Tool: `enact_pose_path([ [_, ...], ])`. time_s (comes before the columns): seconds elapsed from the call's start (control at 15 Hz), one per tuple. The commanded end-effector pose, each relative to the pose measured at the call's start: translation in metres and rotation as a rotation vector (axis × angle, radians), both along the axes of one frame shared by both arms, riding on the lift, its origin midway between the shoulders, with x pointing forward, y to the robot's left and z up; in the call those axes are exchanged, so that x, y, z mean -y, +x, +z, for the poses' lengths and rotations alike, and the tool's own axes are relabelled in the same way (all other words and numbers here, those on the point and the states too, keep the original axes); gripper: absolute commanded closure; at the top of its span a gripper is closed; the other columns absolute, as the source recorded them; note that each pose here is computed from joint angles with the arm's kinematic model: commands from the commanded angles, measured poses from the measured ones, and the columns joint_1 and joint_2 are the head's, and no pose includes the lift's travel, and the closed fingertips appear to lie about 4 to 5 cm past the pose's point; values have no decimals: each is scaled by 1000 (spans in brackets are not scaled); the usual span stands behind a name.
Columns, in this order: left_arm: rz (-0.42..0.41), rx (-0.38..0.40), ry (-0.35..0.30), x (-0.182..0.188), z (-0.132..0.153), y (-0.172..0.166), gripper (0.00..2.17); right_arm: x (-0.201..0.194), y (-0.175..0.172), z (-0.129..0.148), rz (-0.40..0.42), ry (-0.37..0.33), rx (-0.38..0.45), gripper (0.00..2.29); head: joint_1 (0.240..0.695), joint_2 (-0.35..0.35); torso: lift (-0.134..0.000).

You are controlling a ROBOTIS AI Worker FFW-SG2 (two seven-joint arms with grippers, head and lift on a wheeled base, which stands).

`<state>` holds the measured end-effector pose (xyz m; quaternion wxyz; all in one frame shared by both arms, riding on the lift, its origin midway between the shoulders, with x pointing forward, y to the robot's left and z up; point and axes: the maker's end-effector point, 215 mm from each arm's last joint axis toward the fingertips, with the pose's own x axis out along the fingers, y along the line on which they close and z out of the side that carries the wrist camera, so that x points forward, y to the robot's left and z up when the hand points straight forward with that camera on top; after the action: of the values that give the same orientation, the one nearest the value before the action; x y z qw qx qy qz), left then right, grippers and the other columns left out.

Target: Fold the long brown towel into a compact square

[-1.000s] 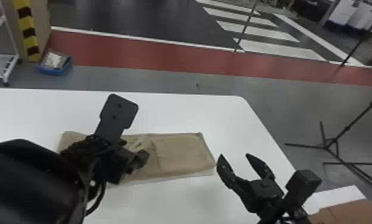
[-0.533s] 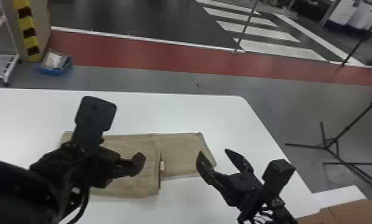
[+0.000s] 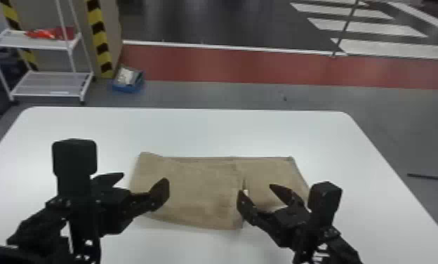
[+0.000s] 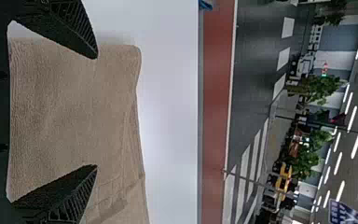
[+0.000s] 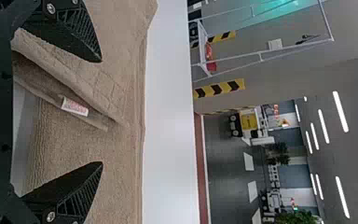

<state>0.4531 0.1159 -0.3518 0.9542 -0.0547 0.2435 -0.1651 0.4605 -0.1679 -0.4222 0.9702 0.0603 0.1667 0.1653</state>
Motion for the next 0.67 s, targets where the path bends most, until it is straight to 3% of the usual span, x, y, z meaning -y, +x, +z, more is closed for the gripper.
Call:
enact_pose_path([
  [0.0, 40, 26, -50, -21, 1, -6, 36, -18, 7, -14, 33, -13, -24, 110, 695, -75, -123],
  [0.2, 69, 57, -84, -35, 2, -13, 36, -26, 12, -24, 54, -23, -50, 113, 695, -11, -123],
  [0.6, 77, 64, -98, -38, -1, -15, 36, -34, 21, -38, 73, -48, -80, 137, 695, 17, -123],
])
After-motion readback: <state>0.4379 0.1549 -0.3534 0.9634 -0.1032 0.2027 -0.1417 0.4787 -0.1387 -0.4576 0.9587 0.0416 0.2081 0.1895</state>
